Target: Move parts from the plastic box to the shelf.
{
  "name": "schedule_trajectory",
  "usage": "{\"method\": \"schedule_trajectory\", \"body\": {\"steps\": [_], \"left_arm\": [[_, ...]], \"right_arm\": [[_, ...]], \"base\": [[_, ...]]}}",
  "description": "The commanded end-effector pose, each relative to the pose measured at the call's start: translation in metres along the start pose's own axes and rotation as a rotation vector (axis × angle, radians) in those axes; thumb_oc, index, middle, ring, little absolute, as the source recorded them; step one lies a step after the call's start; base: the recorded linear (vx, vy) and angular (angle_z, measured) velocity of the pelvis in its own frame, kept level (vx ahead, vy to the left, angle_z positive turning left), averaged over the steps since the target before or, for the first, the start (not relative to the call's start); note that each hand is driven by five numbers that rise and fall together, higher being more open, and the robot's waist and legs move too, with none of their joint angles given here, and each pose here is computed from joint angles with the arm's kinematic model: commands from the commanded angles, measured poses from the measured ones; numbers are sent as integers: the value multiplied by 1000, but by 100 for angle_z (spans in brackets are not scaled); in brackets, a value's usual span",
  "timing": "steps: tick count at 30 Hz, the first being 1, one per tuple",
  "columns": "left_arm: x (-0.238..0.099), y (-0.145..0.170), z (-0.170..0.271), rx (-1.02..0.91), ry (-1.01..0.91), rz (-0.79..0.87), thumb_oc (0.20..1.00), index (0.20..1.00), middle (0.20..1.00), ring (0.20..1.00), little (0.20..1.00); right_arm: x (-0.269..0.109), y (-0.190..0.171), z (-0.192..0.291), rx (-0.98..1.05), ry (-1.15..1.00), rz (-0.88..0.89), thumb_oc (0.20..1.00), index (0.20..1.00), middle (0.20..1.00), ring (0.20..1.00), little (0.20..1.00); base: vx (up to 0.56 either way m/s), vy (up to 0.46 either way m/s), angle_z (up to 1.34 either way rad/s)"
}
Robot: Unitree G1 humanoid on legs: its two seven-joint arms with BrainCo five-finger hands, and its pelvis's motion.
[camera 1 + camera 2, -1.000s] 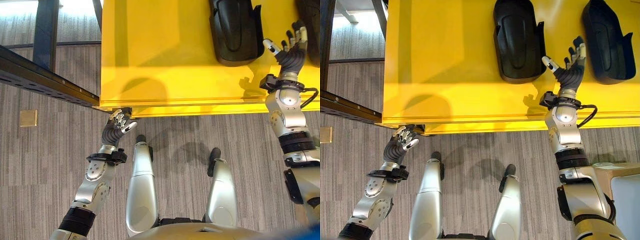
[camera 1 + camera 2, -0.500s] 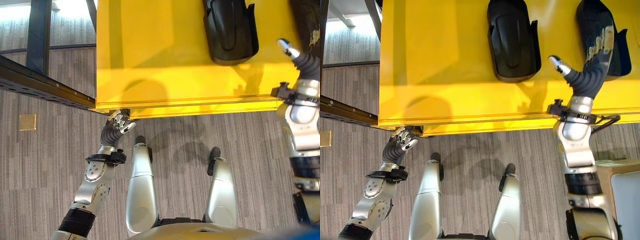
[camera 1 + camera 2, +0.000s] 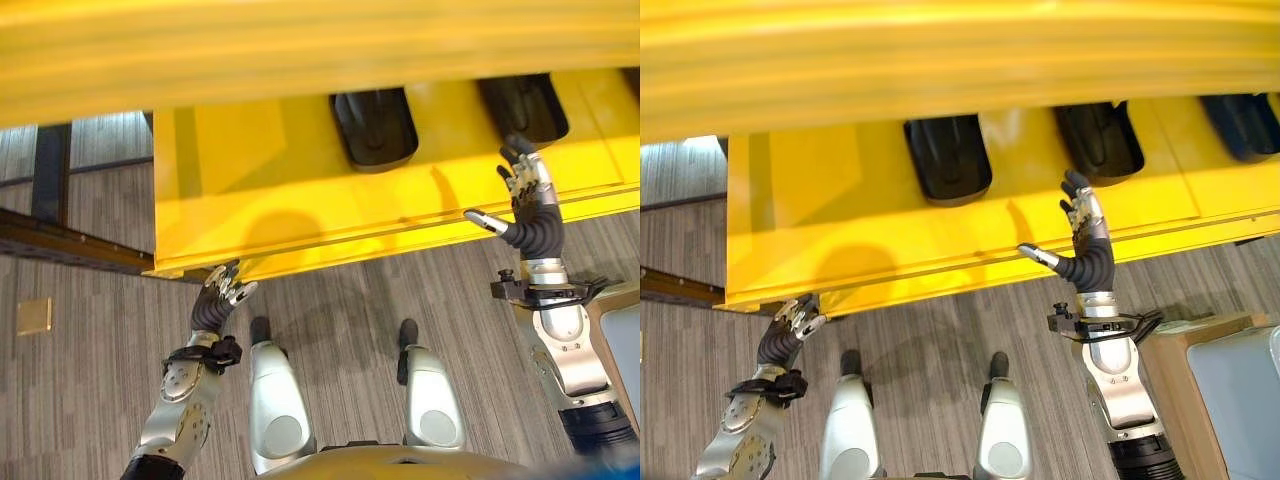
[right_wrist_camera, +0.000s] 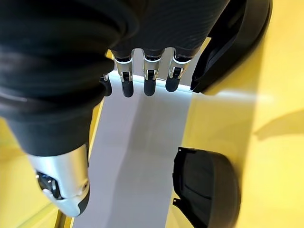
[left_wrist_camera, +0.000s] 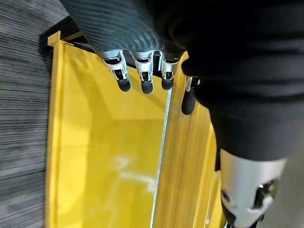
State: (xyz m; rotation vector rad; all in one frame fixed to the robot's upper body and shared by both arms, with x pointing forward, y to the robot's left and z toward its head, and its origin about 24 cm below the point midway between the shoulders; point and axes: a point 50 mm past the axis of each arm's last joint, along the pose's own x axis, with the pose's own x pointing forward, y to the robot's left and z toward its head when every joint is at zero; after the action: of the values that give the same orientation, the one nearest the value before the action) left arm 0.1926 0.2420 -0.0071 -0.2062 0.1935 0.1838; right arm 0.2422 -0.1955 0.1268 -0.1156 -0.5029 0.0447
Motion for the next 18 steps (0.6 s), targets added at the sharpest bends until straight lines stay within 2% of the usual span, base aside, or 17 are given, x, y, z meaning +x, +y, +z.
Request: {"method": "schedule_trajectory", "body": {"steps": [1, 8, 15, 18], "left_arm": [[15, -49, 54, -16, -300, -276, 1000, 1000, 1000, 1000, 1000], [16, -54, 43, -40, -271, -291, 1000, 1000, 1000, 1000, 1000], [9, -56, 36, -48, -258, -285, 1000, 1000, 1000, 1000, 1000], [2, -49, 31, -55, -249, -235, 1000, 1000, 1000, 1000, 1000]], "right_arm": [[9, -6, 15, 23, -99, 26, 1000, 1000, 1000, 1000, 1000], [8, -3, 14, -77, -73, 138, 1000, 1000, 1000, 1000, 1000], [-4, 15, -7, 32, 40, 201, 1000, 1000, 1000, 1000, 1000], [-9, 29, -18, 70, 94, 246, 1000, 1000, 1000, 1000, 1000]], "base": [[39, -111, -26], [47, -207, -11], [79, -79, 9], [94, 1, -126]]}}
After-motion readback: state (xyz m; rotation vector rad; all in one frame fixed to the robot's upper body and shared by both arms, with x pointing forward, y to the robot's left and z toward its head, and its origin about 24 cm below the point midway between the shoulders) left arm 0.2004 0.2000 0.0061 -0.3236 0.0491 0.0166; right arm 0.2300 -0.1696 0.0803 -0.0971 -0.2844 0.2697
